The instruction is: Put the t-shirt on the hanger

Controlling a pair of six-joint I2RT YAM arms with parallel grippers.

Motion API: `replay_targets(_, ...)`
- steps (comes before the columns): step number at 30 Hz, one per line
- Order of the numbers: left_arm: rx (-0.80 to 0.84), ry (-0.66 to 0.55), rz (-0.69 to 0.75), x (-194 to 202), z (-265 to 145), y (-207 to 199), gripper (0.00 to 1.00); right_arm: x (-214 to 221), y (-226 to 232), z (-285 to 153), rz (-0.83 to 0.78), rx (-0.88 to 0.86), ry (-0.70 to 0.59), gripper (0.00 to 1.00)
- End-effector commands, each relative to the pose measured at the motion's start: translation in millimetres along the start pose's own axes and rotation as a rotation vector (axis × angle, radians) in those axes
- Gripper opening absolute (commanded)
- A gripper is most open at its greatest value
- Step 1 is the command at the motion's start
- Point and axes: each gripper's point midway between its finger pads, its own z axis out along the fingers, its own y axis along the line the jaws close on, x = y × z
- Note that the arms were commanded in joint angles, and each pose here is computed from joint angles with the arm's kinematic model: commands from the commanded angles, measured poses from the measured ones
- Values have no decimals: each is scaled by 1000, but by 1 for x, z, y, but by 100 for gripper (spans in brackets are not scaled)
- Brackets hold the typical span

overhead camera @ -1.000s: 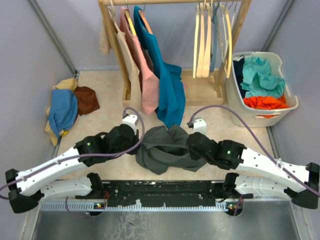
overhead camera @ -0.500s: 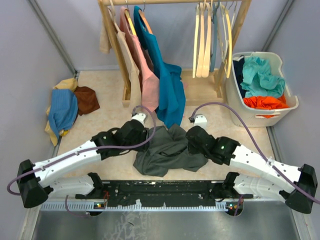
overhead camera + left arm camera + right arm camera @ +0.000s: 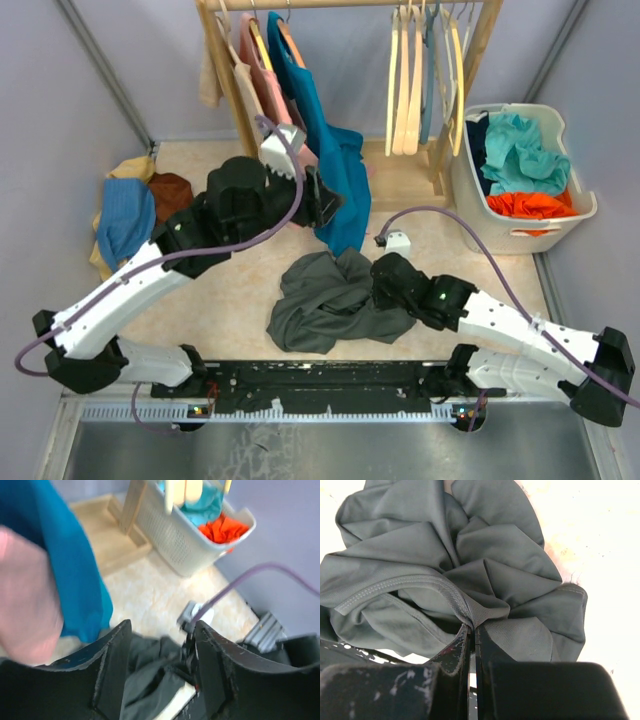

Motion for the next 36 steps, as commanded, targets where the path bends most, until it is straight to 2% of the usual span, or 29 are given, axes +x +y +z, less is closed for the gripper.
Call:
replay_targets(1, -38, -119, 82, -47, 31, -6, 62, -6, 3, -1, 25, -22, -32, 0)
replay_targets(4, -74, -185, 108, -76, 50, -10, 71, -4, 2, -3, 37, -27, -32, 0)
replay_targets(14, -162, -362, 88, -133, 106, -12, 74, -5, 2, -12, 79, -58, -53, 0)
replay_targets(25, -261, -456, 66, -149, 142, 12, 73, -5, 0, -19, 91, -74, -65, 0)
replay_targets(36, -276, -447, 70, -139, 168, 18, 73, -1, -5, -20, 91, -72, -72, 0)
